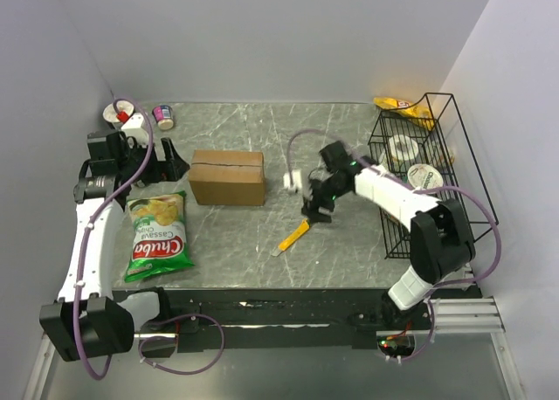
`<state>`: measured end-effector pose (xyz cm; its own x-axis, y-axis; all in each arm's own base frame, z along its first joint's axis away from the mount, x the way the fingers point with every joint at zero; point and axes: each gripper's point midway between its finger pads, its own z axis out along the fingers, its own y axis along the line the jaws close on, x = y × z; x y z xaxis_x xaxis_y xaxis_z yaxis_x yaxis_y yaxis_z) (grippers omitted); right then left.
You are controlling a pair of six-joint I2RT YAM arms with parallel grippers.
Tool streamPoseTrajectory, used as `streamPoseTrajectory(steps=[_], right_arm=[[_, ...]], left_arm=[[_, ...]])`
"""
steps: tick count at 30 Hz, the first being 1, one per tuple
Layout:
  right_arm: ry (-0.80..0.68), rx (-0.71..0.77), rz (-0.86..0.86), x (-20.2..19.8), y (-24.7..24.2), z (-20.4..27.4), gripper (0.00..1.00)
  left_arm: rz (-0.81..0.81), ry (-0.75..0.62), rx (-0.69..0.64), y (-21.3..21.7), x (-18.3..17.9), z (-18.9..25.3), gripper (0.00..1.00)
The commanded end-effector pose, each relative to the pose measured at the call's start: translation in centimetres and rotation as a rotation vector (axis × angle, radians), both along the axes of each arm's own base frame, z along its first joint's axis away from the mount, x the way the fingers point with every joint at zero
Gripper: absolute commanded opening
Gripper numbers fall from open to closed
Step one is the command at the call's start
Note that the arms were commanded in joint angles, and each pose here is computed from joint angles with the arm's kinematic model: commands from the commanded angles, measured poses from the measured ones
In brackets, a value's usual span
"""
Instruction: Unpack the express box
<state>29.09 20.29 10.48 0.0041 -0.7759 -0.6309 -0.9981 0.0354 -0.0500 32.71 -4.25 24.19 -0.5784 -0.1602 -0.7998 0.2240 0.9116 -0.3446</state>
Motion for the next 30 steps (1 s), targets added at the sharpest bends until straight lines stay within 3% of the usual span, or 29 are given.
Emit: streamPoseTrajectory(steps=[1,8,23,27,30], right_arm=[[-0.173,0.027,0.252,-1.5,3.2,-1.6,0.78],[-0.259,-0.006,0.372,-1.9,4.7,-4.6,0.70],[-0.152,-0.185,0.522,-4.4,2.0,-9.0,0.59],[-0.159,-0.211,0.485,-4.3,1.5,-9.6,0.31],[-0.155,-0.204,0.431,-4.1,1.5,-8.1,0.18]], left_arm=[[-0.005,-0.120,0.160,1.7,0.2,1.9,0.99],[-0.013,-0.154,0.184,1.7,-0.3,2.9,0.99],[-0.110,-0.208,0.133,-0.1,0.3,4.0,0.97],[-0.156,-0.252,0.138,-1.0,0.9,4.4,0.95],[-0.155,-0.298,0.122,-2.8,2.3,5.7,0.95]])
